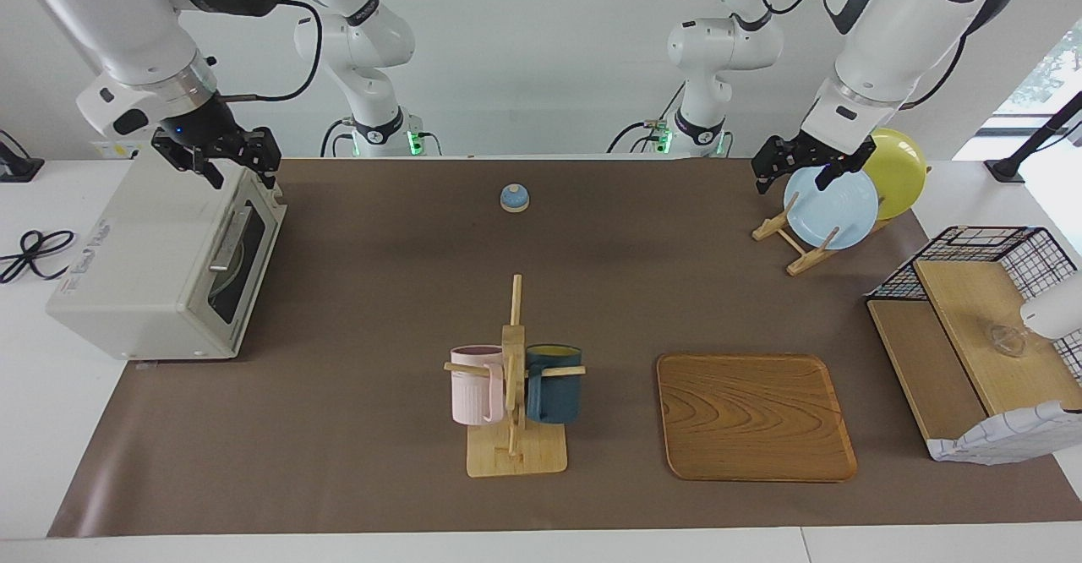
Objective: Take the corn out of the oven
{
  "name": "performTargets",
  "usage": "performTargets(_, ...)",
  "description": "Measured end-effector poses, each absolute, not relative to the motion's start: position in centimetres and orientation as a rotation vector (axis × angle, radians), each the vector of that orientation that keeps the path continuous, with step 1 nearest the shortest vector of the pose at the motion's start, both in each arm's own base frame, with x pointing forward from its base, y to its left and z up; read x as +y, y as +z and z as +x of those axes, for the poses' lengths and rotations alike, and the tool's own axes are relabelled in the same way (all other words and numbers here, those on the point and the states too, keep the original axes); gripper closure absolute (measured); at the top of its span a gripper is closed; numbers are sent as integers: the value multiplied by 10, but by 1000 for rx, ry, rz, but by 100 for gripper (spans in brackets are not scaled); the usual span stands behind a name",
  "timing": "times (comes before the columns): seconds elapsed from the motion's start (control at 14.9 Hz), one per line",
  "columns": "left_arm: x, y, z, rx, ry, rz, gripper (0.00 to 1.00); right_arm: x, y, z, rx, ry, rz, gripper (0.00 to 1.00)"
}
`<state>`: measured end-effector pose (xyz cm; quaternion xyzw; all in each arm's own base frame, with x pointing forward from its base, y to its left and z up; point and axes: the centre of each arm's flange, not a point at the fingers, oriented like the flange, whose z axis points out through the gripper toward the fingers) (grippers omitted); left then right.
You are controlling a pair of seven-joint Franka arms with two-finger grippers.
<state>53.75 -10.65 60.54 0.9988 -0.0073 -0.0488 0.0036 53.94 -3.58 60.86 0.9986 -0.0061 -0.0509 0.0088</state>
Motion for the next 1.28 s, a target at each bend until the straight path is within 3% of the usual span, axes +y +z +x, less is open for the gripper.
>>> performTargets(0.34, -107, 605, 537, -23, -153, 3131, 0, -37, 578, 536, -25, -76, 3123, 94)
performTargets(0.4, -107, 605, 537, -23, -153, 3131, 0, -36, 570, 533, -63, -73, 3122, 99)
performTargets(1.28, -107, 605, 537, -23, -153, 3131, 0, -90, 495, 513, -296, -96, 2979, 99)
